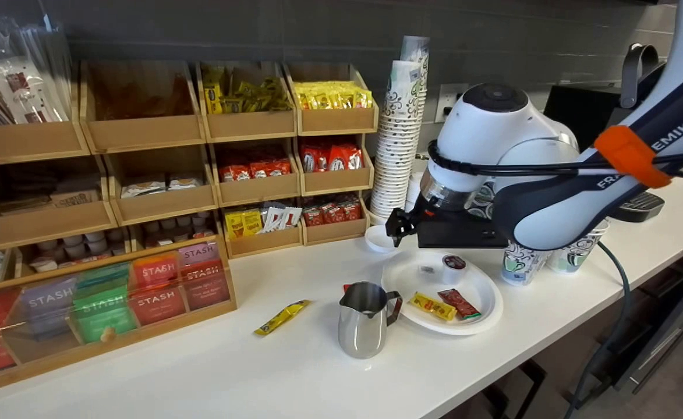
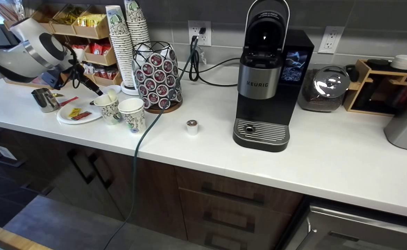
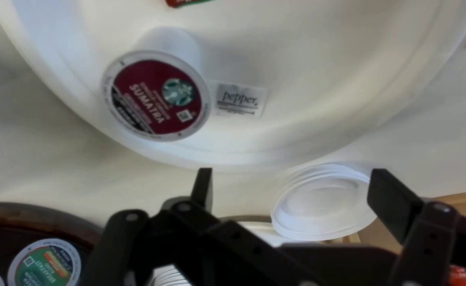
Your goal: Put the paper lids on the far right coffee cup
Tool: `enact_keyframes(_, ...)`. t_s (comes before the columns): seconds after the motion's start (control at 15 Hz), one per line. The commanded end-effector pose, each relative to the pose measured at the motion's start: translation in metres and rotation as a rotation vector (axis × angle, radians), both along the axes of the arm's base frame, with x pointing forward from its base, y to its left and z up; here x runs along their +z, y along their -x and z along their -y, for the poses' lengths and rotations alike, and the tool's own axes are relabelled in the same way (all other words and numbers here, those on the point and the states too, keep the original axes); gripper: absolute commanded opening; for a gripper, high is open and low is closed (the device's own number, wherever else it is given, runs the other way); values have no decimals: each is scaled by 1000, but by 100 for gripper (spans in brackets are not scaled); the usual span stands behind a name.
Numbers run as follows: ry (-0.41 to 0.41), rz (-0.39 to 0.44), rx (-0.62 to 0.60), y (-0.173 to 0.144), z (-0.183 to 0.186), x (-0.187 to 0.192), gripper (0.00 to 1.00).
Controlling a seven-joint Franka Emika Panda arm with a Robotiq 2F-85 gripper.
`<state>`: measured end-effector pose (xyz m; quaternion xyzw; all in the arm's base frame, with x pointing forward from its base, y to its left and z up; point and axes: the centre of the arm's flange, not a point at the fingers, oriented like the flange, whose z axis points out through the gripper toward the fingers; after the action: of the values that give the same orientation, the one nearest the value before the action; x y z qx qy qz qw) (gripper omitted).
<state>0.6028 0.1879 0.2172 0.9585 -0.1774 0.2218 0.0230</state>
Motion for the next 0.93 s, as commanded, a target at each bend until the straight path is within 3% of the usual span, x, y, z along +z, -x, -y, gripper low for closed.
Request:
enact_keyframes(0.0,1,2,0,-1,-2,-1,100)
enact_keyframes(0.27,-85,28,-44,-25,2,-12,100)
enact_keyframes(0.6,-81,59,-82,-49,13,-25,100)
enact_keyframes(0.73,-77,58,-92,-57,15,-30,94)
enact_keyframes(0.87,-87,62,-113,-63,16,-36,78)
